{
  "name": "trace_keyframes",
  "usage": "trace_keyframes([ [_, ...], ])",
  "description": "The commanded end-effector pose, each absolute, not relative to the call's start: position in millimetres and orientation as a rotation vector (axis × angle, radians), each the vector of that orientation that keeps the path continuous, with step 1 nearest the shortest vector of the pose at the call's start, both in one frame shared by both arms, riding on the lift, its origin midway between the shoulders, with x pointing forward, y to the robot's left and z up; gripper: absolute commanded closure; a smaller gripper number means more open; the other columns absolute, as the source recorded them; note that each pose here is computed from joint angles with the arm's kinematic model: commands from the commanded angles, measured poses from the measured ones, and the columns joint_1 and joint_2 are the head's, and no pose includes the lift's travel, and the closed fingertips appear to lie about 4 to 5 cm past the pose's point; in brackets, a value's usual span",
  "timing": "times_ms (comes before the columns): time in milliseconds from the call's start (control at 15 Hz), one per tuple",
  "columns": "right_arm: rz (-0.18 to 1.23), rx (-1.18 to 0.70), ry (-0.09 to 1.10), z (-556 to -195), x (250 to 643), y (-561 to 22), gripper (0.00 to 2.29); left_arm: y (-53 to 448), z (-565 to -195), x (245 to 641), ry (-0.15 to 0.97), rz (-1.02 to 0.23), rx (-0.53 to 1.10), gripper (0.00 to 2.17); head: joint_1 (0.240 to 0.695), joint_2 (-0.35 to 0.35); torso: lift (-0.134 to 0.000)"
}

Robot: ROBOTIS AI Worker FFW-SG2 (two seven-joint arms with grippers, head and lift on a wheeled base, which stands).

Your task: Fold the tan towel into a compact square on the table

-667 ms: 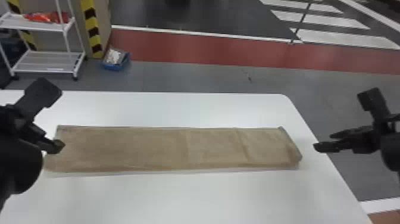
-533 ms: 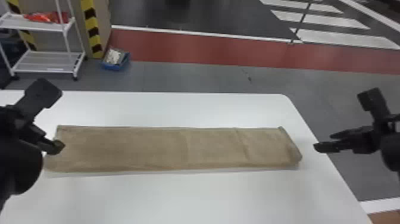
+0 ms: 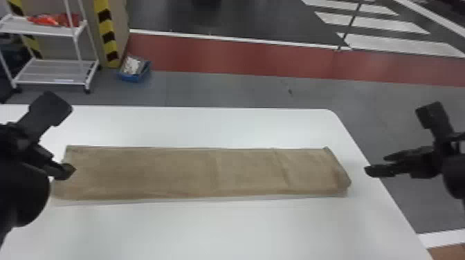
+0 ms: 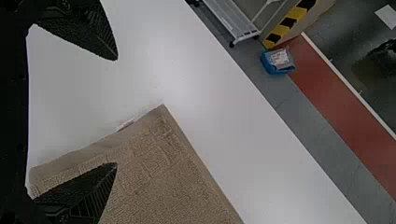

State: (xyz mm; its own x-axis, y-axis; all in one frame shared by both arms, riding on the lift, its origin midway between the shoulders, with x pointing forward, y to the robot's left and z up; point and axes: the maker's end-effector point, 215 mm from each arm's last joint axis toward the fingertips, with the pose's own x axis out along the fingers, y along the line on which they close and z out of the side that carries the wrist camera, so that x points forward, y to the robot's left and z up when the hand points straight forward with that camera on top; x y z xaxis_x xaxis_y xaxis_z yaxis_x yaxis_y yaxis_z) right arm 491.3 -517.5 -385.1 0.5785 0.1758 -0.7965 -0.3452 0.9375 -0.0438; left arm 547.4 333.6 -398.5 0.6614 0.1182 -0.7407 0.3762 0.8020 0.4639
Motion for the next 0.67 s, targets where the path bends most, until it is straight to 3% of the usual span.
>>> trace_keyframes([
  [0,0.307,-0.203,0.900,-383,493,-517,0.16,334,-398,548,0.847,-0.157,0.643,0.08,0.695,-0.193,-0.124],
  [400,0.310,-0.206,0.898,-382,495,-515,0.16,334,-398,547,0.848,-0.156,0.634,0.08,0.695,-0.191,-0.124],
  [600,0.311,-0.204,0.898,-383,495,-514,0.16,323,-410,538,0.877,-0.186,0.547,0.15,0.695,-0.190,-0.124],
])
